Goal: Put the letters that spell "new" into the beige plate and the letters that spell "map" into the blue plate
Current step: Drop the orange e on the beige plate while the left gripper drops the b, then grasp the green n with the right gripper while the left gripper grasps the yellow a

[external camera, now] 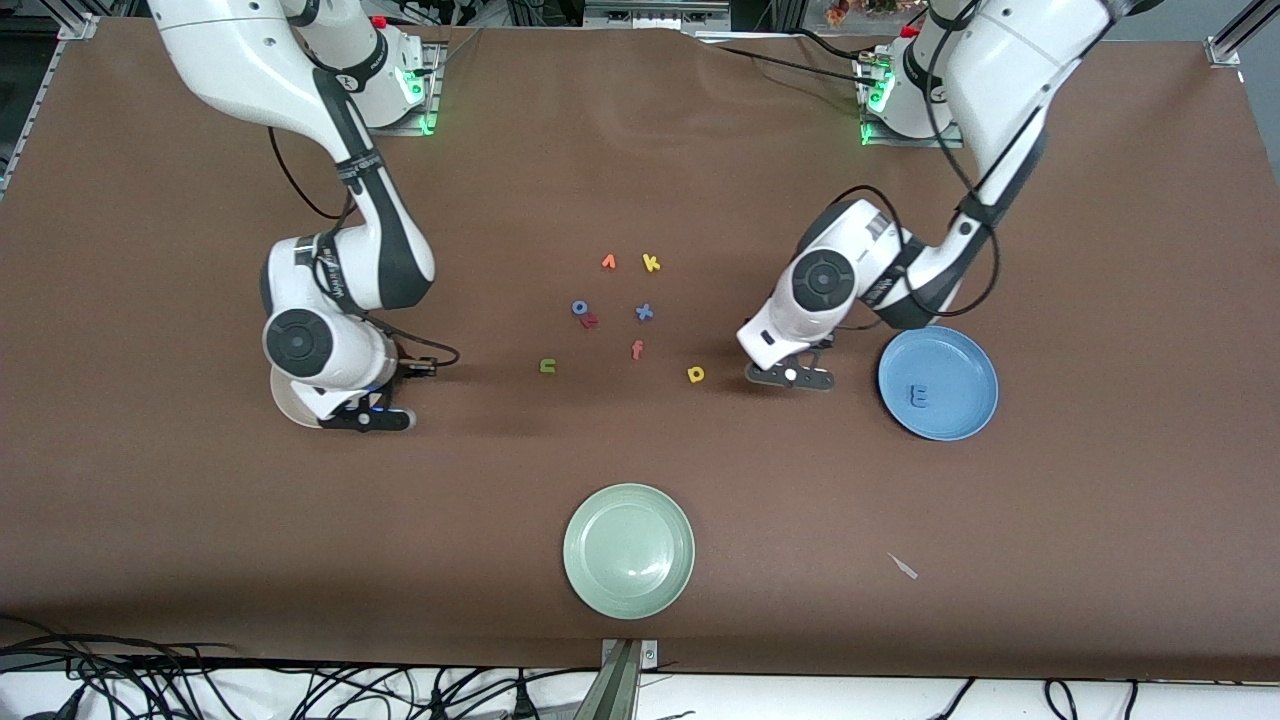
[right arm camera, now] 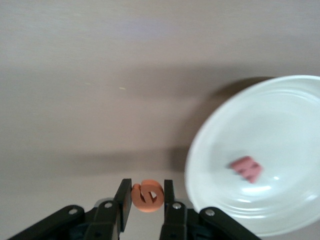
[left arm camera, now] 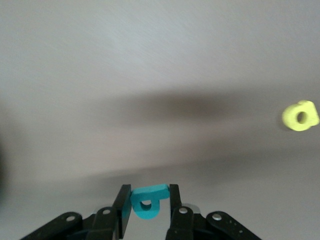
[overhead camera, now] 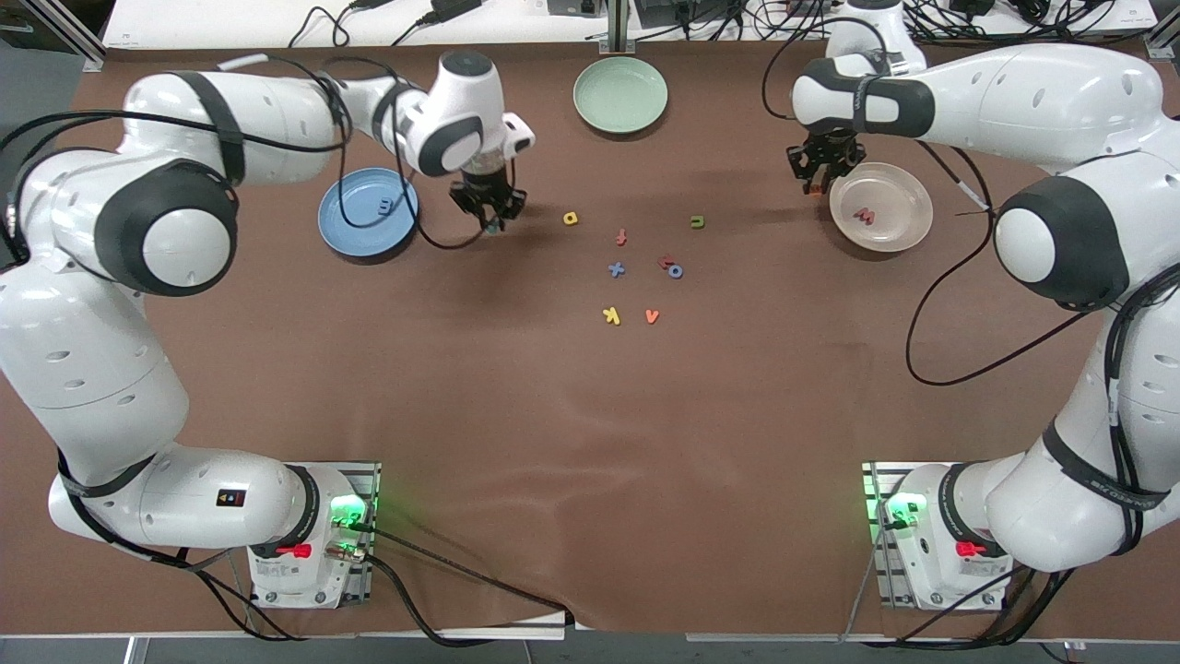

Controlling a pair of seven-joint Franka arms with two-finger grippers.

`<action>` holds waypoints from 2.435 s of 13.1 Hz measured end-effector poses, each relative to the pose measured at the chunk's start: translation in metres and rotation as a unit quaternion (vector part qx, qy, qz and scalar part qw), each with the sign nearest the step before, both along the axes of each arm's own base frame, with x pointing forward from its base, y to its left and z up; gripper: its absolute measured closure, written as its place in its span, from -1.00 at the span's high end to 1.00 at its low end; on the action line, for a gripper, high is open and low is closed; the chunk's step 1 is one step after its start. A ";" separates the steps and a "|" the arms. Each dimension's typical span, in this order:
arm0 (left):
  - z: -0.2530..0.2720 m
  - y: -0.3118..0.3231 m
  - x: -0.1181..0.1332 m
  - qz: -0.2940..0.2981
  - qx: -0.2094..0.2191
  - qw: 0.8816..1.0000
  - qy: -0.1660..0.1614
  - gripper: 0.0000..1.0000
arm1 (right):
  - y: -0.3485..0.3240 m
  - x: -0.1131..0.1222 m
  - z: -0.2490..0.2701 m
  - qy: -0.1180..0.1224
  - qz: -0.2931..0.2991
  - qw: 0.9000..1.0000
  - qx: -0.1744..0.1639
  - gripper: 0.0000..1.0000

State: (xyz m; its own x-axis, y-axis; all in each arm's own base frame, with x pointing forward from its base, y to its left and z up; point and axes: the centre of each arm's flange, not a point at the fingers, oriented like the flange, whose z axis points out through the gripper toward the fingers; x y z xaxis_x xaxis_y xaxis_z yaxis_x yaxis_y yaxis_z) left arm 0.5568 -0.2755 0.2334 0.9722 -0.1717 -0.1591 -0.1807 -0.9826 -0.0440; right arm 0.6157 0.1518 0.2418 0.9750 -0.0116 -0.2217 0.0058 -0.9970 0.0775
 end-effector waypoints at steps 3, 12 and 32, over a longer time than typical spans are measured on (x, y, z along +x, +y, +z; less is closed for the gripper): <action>0.029 0.083 0.037 -0.076 -0.010 0.997 -0.003 -0.30 | -0.037 0.001 0.001 0.023 -0.003 1.000 -0.012 -0.37; -0.042 0.309 0.029 -0.085 -0.062 0.991 0.079 -0.30 | -0.027 0.004 0.001 0.021 -0.031 0.999 0.008 1.00; -0.003 0.053 0.010 0.212 -0.032 0.975 0.064 1.00 | 0.209 -0.056 -0.044 -0.082 -0.055 0.994 0.047 1.00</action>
